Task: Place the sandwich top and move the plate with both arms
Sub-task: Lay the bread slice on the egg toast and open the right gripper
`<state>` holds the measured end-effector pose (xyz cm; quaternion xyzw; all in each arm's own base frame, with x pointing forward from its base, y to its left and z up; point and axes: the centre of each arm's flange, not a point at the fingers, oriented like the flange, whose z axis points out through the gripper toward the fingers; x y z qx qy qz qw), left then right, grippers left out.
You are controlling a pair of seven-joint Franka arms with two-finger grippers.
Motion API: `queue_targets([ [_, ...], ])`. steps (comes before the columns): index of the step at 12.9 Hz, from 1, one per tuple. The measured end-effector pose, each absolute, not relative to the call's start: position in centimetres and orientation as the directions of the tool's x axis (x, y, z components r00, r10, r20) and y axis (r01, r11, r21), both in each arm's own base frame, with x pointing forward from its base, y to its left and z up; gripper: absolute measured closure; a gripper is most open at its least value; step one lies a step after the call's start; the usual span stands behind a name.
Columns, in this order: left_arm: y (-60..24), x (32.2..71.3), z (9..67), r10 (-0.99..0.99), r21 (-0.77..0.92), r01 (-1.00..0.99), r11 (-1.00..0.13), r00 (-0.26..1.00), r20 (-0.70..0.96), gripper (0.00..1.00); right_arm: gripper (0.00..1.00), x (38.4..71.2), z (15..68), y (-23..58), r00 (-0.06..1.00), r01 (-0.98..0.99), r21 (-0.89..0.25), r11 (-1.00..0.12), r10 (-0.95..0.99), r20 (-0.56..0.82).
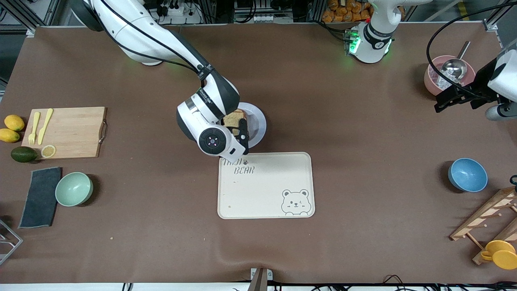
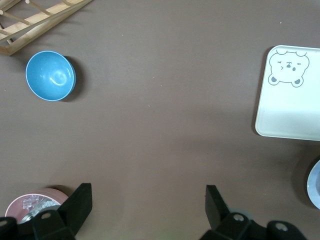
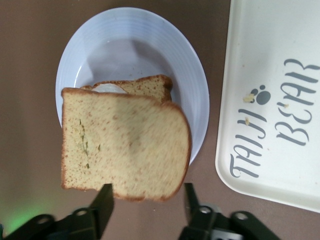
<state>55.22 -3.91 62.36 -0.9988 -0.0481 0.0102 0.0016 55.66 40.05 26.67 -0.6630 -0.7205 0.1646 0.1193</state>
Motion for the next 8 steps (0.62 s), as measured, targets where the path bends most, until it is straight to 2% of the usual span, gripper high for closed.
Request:
queue_targets([
  [2, -3.9, 55.2, 62.3, 0.096, -0.005, 0.096, -0.995, 0.995, -0.027, 0.0, 0.05, 55.6, 27.0, 40.5, -0.094, 0.919, -0.388, 0.07, 0.995, -0.043],
  [3, -4.1, 55.1, 62.2, 0.091, -0.006, 0.091, -0.996, 0.995, -0.03, 0.0, 0.0, 55.9, 27.4, 40.3, -0.09, 0.922, -0.382, 0.068, 0.995, -0.041],
  [8, -5.3, 55.2, 62.0, 0.07, -0.006, 0.07, -0.998, 0.997, -0.036, 0.0, 0.0, 60.0, 31.0, 33.9, 0.011, 0.928, -0.372, -0.03, 0.999, -0.051],
])
